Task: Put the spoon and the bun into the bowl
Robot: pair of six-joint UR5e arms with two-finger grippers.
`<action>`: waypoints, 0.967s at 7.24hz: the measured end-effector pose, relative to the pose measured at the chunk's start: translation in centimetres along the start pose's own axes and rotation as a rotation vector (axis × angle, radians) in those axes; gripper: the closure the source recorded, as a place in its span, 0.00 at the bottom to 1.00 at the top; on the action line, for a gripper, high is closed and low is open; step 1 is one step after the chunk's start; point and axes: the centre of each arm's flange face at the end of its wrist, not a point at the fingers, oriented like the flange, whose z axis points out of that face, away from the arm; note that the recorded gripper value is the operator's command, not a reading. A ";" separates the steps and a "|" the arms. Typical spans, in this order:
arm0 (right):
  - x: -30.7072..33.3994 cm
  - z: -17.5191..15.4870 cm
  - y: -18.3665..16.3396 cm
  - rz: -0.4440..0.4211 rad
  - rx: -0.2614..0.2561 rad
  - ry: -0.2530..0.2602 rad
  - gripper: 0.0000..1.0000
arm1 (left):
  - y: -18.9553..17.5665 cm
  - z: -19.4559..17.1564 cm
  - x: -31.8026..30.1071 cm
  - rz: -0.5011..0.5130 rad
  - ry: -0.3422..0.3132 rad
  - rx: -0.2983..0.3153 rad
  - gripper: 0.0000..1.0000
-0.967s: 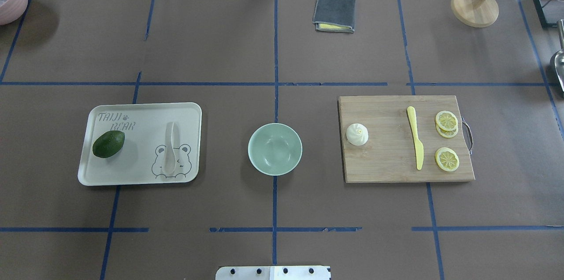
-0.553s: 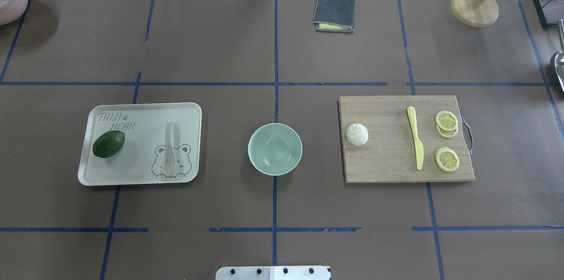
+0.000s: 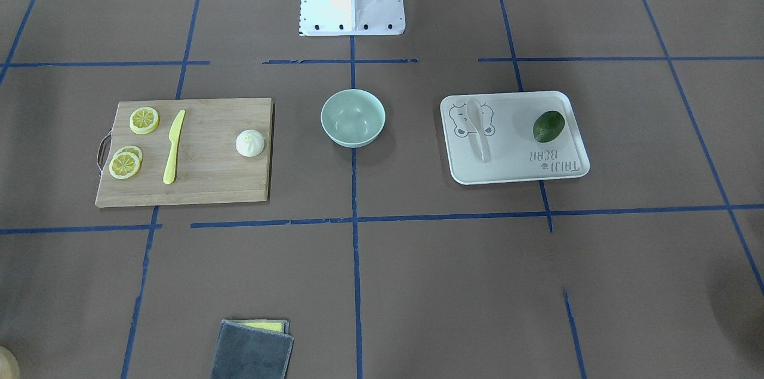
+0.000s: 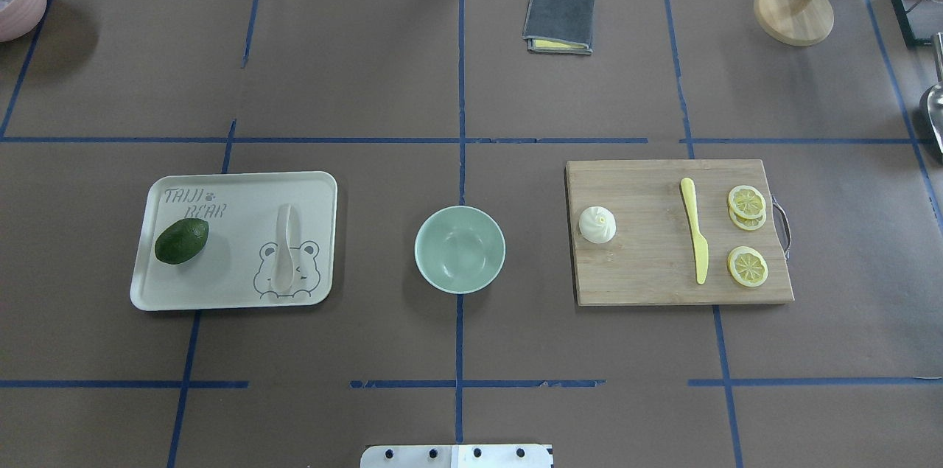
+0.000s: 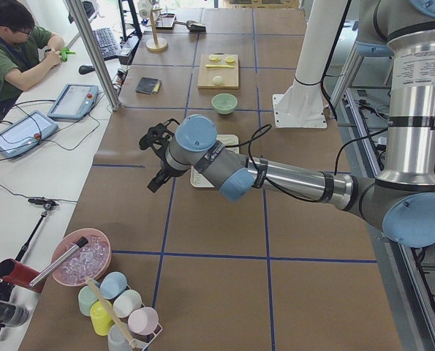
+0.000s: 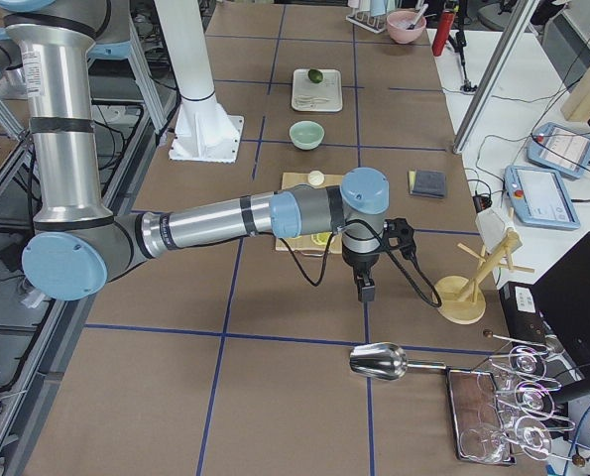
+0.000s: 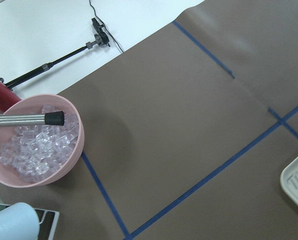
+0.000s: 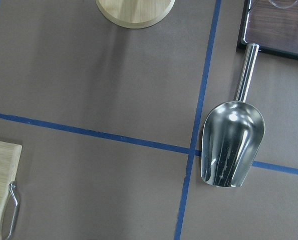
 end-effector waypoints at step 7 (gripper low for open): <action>-0.3 0.3 0.7 0.004 0.001 -0.063 0.00 | -2.4 18.3 21.8 -0.211 -0.018 -0.077 0.03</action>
